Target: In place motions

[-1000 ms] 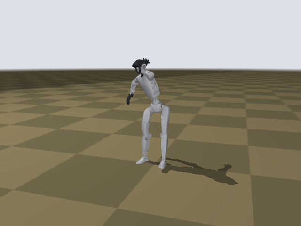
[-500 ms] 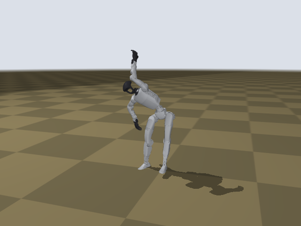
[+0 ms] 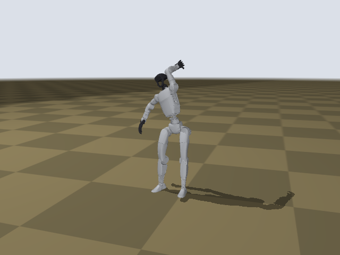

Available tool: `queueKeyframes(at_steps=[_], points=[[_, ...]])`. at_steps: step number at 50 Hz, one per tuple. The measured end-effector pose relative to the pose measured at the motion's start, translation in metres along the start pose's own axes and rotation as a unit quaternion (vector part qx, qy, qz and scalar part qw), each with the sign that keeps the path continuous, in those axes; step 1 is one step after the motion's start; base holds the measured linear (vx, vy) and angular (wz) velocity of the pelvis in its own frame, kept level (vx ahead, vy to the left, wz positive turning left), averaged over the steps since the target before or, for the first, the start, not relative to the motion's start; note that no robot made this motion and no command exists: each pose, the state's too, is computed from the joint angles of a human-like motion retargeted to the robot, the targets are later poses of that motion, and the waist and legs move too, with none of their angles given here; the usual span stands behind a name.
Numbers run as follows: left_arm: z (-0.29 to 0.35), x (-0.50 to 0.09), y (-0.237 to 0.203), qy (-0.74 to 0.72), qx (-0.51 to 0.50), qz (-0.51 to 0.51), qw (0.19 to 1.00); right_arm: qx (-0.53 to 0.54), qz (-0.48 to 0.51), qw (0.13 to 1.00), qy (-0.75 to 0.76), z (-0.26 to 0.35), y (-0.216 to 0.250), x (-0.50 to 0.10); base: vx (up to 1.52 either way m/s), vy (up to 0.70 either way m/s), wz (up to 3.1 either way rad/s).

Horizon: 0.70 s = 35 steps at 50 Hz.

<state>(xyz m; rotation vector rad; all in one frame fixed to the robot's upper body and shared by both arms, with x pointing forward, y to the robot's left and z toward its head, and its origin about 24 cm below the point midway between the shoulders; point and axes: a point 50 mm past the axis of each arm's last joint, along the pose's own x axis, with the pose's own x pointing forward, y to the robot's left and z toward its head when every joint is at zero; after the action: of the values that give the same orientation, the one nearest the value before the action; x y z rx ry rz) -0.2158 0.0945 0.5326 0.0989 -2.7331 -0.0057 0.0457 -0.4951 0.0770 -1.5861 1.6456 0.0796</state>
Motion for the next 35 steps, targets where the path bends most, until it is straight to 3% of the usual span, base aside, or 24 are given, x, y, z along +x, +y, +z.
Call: queueKeyframes(at_steps=[4, 7, 8, 19, 27, 35], points=[[0.061, -0.049, -0.198, -0.084, -0.056, -0.178, 0.979, -0.08, 0.024, 0.993, -0.081, 0.023, 0.014, -0.003, 0.12, 0.13, -0.43], [0.193, -0.181, -0.333, -0.221, -0.095, -0.371, 0.897, -0.099, -0.033, 0.978, -0.181, 0.068, 0.005, -0.013, 0.07, 0.26, -0.46], [0.214, -0.21, -0.344, -0.262, -0.088, -0.401, 0.874, -0.101, -0.046, 0.974, -0.196, 0.075, 0.004, -0.016, 0.17, 0.33, -0.4], [0.231, -0.262, -0.345, -0.357, -0.111, -0.509, 0.776, -0.204, -0.101, 0.966, -0.122, 0.054, -0.005, -0.009, 0.23, 0.21, -0.48], [0.26, -0.279, -0.324, -0.415, -0.165, -0.547, 0.708, -0.17, 0.003, 0.984, 0.049, -0.012, -0.008, 0.0, 0.1, -0.12, -0.1], [0.264, -0.282, -0.321, -0.445, -0.128, -0.538, 0.704, -0.184, 0.033, 0.973, 0.133, -0.048, -0.012, -0.004, -0.06, -0.1, 0.02]])
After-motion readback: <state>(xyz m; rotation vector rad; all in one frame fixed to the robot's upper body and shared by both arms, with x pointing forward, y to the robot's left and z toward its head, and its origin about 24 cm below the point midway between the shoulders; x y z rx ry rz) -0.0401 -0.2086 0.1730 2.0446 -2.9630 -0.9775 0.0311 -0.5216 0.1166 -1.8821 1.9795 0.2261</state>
